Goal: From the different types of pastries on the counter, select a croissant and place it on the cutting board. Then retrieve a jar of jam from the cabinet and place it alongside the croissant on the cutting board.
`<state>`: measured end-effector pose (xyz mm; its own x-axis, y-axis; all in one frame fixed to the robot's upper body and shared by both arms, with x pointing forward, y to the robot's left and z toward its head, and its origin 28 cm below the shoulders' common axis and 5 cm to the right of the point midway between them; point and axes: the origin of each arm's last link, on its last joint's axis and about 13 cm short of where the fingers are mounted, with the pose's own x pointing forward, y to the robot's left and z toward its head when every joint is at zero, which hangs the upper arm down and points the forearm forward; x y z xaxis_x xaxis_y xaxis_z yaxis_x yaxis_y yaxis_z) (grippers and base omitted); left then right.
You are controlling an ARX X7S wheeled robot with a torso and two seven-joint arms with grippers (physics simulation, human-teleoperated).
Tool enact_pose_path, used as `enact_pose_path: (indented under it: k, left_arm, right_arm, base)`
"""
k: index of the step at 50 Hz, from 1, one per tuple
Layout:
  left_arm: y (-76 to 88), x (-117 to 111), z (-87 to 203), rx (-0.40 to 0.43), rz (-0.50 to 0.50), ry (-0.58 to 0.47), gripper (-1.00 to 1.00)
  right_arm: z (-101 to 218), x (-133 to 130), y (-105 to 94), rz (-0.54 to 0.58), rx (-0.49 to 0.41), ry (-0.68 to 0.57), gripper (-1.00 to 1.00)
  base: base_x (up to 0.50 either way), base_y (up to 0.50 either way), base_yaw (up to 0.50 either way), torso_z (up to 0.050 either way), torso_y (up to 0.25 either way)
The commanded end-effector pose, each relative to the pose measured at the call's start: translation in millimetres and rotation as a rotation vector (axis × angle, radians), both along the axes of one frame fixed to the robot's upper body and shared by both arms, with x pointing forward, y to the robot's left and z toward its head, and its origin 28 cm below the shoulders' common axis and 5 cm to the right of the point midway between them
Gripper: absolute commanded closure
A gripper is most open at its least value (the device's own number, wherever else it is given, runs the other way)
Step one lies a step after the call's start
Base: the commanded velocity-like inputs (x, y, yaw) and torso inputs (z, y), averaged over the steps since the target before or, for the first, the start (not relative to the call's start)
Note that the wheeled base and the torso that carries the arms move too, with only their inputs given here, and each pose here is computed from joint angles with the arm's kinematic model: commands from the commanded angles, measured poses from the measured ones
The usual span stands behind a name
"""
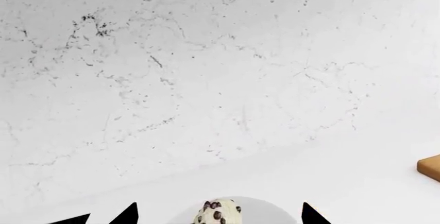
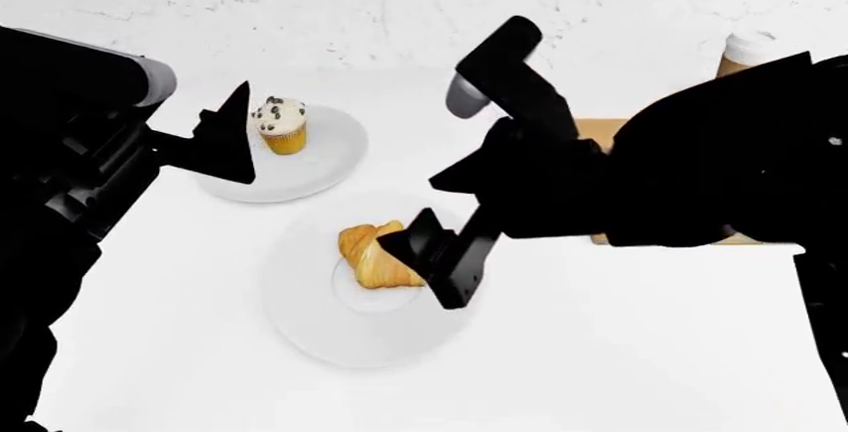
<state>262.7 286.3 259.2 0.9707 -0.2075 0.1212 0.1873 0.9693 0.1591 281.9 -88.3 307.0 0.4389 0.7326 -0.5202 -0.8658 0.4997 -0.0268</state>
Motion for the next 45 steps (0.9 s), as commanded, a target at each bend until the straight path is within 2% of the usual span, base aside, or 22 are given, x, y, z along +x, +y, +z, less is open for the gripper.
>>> enact_pose_path:
  k: [1, 13, 27, 38, 45]
  left_arm:
    - [0.8, 0.4, -0.5, -0.005, 0.002, 0.001, -1.0]
    - [2.6, 2.3, -0.4, -0.008, 0.005, 0.003, -1.0]
    - [5.6, 11.6, -6.6, -0.006, 0.002, 0.021, -1.0]
    - [8.7, 9.3, -4.8, -0.015, -0.007, 0.033, -1.0]
    - [7.8, 16.7, -12.4, -0.019, -0.008, 0.04, -1.0]
  right_arm:
    - [-0.6, 5.9, 3.4, 0.024, 0.008, 0.025, -1.0]
    - [-8.2, 11.9, 9.0, 0.054, 0.006, 0.043, -1.0]
    - [-28.2, 23.8, 8.8, 0.045, -0.012, 0.04, -1.0]
    - [-34.0, 24.8, 10.1, 0.041, -0.017, 0.052, -1.0]
    - [-37.7, 27.7, 11.5, 0.042, -0.017, 0.064, -1.0]
  base:
    - [0.0, 0.0, 0.0, 0.0, 0.0]
    - [0.0, 0.0, 0.0, 0.0, 0.0]
    - [0.0, 0.0, 0.0, 0.0, 0.0]
    - [0.0, 0.0, 0.0, 0.0, 0.0]
    - [0.0, 0.0, 0.0, 0.0, 0.0]
